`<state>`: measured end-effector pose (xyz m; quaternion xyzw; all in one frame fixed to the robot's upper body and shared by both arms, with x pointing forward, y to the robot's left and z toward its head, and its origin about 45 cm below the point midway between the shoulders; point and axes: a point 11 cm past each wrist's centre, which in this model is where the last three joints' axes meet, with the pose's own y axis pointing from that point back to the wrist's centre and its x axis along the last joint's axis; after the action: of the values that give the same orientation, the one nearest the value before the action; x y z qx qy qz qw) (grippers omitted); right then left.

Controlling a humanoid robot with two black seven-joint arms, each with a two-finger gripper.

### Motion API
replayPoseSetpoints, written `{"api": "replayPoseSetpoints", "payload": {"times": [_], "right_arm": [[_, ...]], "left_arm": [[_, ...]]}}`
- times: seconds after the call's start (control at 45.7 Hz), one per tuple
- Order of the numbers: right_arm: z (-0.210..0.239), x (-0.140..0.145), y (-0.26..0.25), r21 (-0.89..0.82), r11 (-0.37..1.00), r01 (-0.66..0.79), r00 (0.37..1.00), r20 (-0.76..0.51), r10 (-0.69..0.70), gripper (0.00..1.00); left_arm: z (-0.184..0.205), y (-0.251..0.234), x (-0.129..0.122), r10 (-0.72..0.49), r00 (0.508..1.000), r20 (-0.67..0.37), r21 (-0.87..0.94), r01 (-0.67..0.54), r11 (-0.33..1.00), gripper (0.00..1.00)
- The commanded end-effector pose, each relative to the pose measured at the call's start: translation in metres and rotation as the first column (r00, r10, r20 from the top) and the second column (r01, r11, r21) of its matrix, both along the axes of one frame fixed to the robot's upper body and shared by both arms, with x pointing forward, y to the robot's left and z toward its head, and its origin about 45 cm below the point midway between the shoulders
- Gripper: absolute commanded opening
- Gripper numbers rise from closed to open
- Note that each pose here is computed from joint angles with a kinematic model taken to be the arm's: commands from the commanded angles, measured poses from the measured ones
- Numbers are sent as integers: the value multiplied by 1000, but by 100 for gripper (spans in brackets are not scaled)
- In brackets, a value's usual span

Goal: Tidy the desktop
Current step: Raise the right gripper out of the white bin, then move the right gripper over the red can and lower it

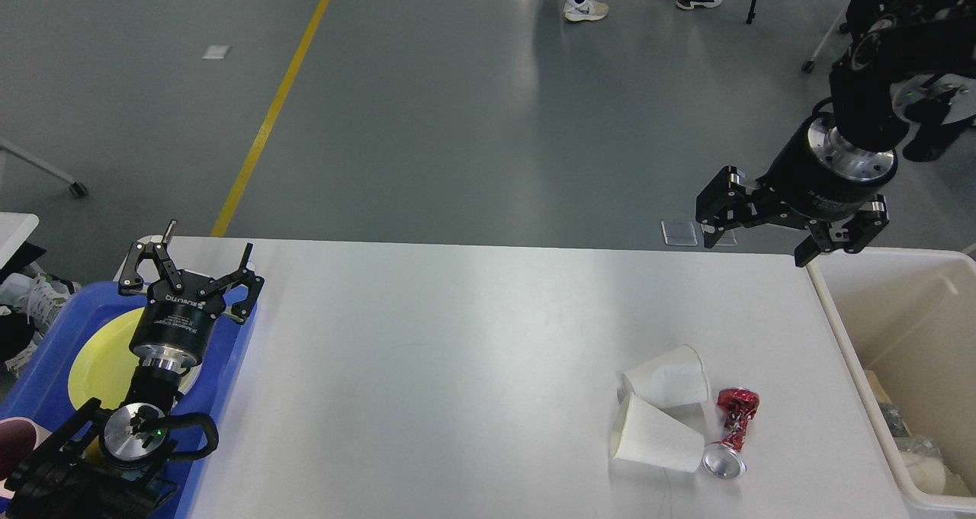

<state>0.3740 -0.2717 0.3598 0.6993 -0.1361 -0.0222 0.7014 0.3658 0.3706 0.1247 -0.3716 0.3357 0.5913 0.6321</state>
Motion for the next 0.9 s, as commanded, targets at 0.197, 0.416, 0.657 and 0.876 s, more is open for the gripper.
{"api": "replayPoseSetpoints", "payload": {"times": [0.197, 0.416, 0.657, 0.876], "right_arm": [[11, -32, 2, 142, 987, 76, 997, -39, -71, 100], [-1, -33, 4, 143, 988, 48, 998, -57, -40, 100], [-72, -41, 0, 102, 993, 65, 987, -155, -49, 100], [-126, -37, -15, 70, 992, 102, 986, -136, -92, 100]], "left_arm": [[0, 0, 0, 2, 1000, -1, -1, -2, 1000, 96], [-1, 1, 0, 2, 1000, -2, 0, -2, 1000, 96], [0, 0, 0, 0, 1000, -1, -1, 0, 1000, 96], [0, 0, -1, 2, 1000, -1, -1, -2, 1000, 96]]}}
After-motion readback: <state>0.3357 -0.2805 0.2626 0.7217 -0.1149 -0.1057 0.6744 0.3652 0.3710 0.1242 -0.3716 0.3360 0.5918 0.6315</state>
